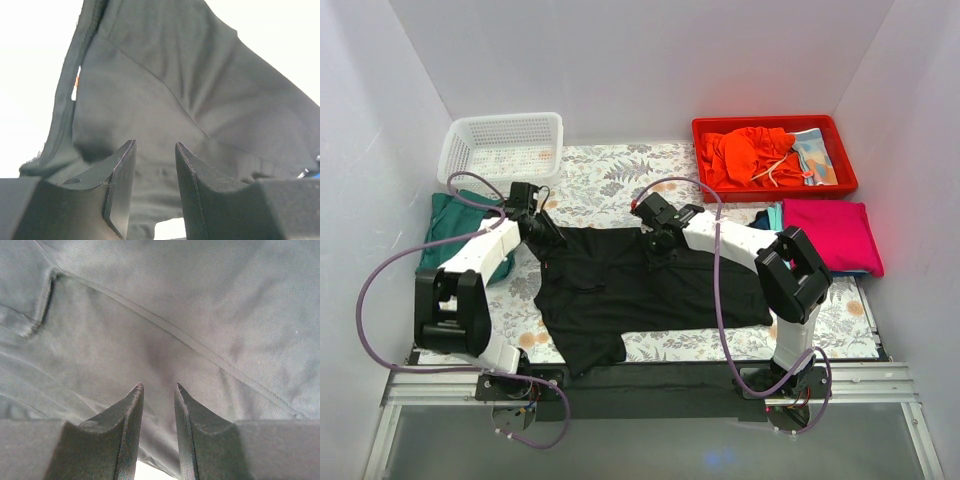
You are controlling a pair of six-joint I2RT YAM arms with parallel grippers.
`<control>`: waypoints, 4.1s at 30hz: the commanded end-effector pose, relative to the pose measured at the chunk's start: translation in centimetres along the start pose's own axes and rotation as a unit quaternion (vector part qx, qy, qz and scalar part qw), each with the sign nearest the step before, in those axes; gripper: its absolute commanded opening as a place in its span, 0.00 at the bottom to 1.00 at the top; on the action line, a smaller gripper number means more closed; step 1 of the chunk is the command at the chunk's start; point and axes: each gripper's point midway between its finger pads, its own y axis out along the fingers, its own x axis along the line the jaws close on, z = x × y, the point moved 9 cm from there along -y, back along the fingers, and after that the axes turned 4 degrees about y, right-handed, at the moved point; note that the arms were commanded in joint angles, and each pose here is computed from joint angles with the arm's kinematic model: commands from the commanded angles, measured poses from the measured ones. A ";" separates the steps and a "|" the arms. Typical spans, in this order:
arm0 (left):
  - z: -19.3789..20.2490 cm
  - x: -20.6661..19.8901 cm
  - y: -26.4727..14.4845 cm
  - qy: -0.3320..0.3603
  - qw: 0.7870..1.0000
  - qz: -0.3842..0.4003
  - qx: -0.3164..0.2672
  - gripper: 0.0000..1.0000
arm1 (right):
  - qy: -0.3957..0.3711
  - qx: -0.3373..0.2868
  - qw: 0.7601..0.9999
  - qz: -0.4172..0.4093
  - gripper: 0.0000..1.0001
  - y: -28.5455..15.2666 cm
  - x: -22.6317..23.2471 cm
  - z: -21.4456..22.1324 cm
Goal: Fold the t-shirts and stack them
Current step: Fold the flattened tshirt in 1/3 of the way, then grap the side of the flattened tshirt closest away from the robot with both arms
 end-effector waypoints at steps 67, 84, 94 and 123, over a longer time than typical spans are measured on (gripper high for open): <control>-12.1 -1.3 14.2 -0.016 0.992 -0.128 0.008 0.34 | 0.274 0.011 0.959 0.072 0.47 4.4 -22.7 -8.6; -7.1 -2.8 0.8 0.065 0.990 -0.099 -0.079 0.49 | 0.191 -0.117 0.973 0.063 0.47 -8.1 -15.9 -10.0; 6.5 -0.6 -2.2 -0.024 0.993 -0.100 -0.062 0.49 | 0.173 -0.095 0.978 0.074 0.48 -9.3 -10.9 -2.6; 20.6 4.9 -2.3 -0.154 0.960 -0.231 -0.017 0.44 | 0.135 -0.044 0.989 0.036 0.47 -9.9 -10.6 8.0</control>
